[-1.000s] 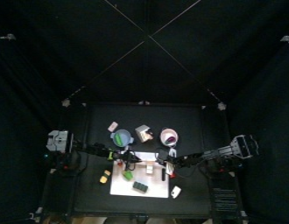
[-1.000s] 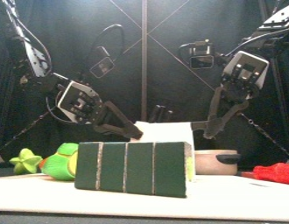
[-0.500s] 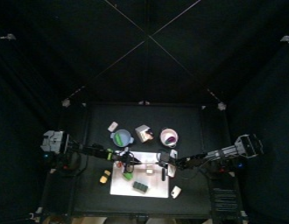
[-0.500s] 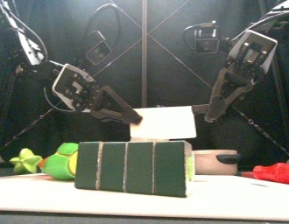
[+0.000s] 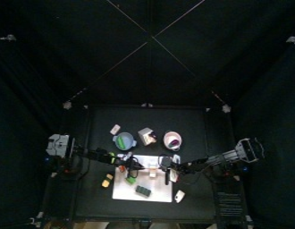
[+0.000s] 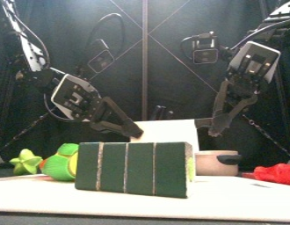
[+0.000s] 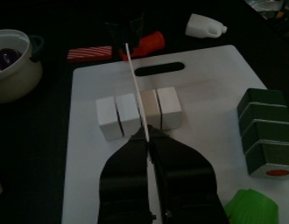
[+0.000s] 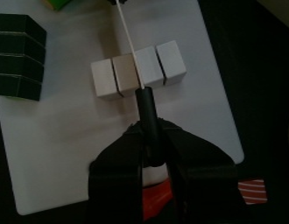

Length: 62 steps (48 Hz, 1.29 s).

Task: Cut white sushi in half

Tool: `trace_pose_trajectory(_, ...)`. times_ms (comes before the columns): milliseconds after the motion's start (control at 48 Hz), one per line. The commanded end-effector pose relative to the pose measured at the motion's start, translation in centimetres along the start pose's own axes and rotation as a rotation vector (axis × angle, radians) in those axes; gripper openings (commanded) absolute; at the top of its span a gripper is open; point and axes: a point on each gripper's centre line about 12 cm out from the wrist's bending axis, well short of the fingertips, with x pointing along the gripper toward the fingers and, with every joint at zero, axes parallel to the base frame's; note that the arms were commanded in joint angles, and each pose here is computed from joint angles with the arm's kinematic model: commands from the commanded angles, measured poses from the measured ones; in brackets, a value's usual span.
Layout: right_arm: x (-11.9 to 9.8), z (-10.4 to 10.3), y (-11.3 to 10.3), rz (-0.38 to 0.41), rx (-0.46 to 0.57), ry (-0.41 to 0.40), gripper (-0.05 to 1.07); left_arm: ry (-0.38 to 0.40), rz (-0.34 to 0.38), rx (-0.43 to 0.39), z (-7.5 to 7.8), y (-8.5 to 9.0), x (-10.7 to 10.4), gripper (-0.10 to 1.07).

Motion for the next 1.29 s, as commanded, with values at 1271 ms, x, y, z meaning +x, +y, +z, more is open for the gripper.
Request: trace_pose_trajectory(1271, 3.3, -1.4, 0.0, -0.048, 0.010, 0.102, 0.41, 0.176, 0.000, -0.039, -3.4, -0.7, 2.8, 0.29)
